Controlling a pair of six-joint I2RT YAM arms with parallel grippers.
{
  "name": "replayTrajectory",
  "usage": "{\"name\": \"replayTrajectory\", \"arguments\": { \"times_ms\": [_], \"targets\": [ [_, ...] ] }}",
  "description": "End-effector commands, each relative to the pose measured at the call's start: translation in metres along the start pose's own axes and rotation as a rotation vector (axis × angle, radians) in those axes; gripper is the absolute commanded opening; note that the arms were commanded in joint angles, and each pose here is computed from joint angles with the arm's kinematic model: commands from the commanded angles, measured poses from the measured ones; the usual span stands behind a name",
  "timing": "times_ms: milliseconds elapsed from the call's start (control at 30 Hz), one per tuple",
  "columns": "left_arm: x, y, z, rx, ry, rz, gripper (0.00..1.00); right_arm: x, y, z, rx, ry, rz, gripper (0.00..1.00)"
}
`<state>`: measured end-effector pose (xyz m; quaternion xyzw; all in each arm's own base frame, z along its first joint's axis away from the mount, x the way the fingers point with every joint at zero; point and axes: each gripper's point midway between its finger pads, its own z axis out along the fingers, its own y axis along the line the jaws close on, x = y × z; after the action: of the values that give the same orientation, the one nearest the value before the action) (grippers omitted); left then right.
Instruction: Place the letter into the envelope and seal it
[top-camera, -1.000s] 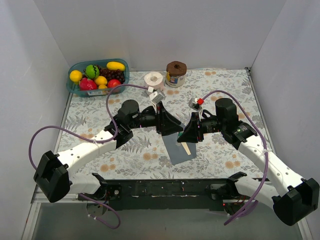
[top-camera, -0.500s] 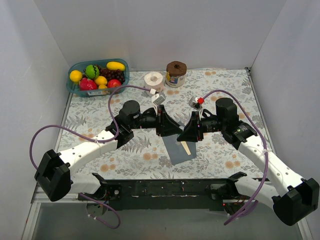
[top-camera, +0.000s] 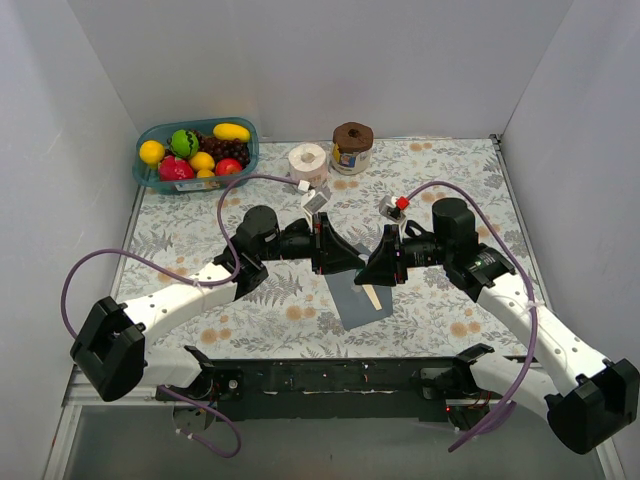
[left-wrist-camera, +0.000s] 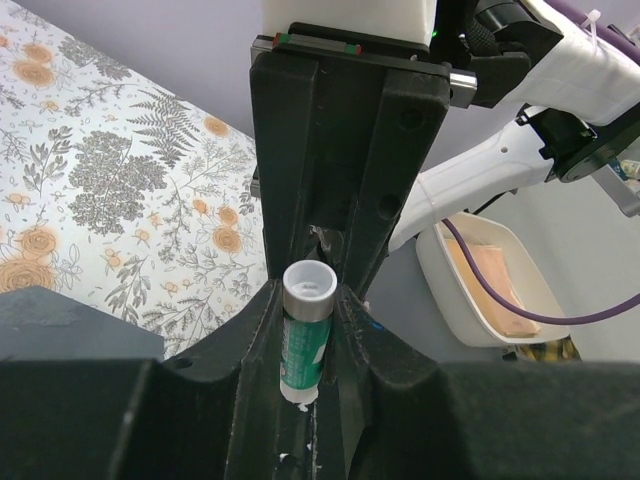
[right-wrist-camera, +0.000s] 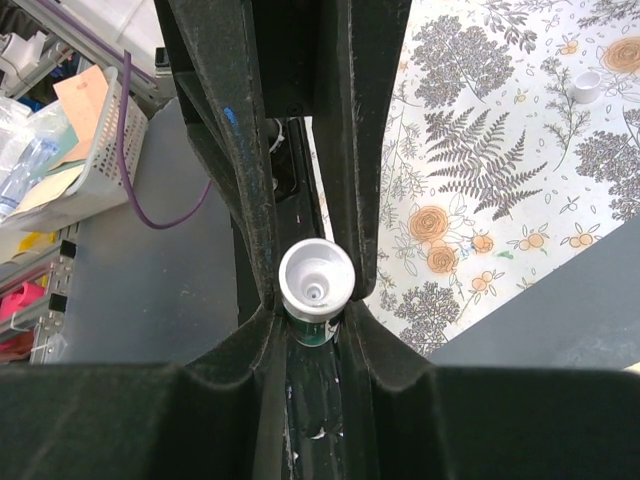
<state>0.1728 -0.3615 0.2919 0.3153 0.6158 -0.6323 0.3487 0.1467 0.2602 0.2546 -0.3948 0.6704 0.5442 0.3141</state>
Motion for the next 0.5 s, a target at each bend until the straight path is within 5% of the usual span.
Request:
{"name": "replayTrajectory", "arguments": {
  "times_ms": [0,467],
  "targets": [
    [-0.012,-0.013,-0.003,0.024,-0.059,0.01,0.0,-0.008,0.006,-0.001,-0.015,-0.039,-0.072,0.14],
    [-0.036,-0.005,-0.007,-0.057,-0.22,-0.057,0.0,-0.024,0.009,-0.003,0.008,-0.168,-0.107,0.41]
  ]
}}
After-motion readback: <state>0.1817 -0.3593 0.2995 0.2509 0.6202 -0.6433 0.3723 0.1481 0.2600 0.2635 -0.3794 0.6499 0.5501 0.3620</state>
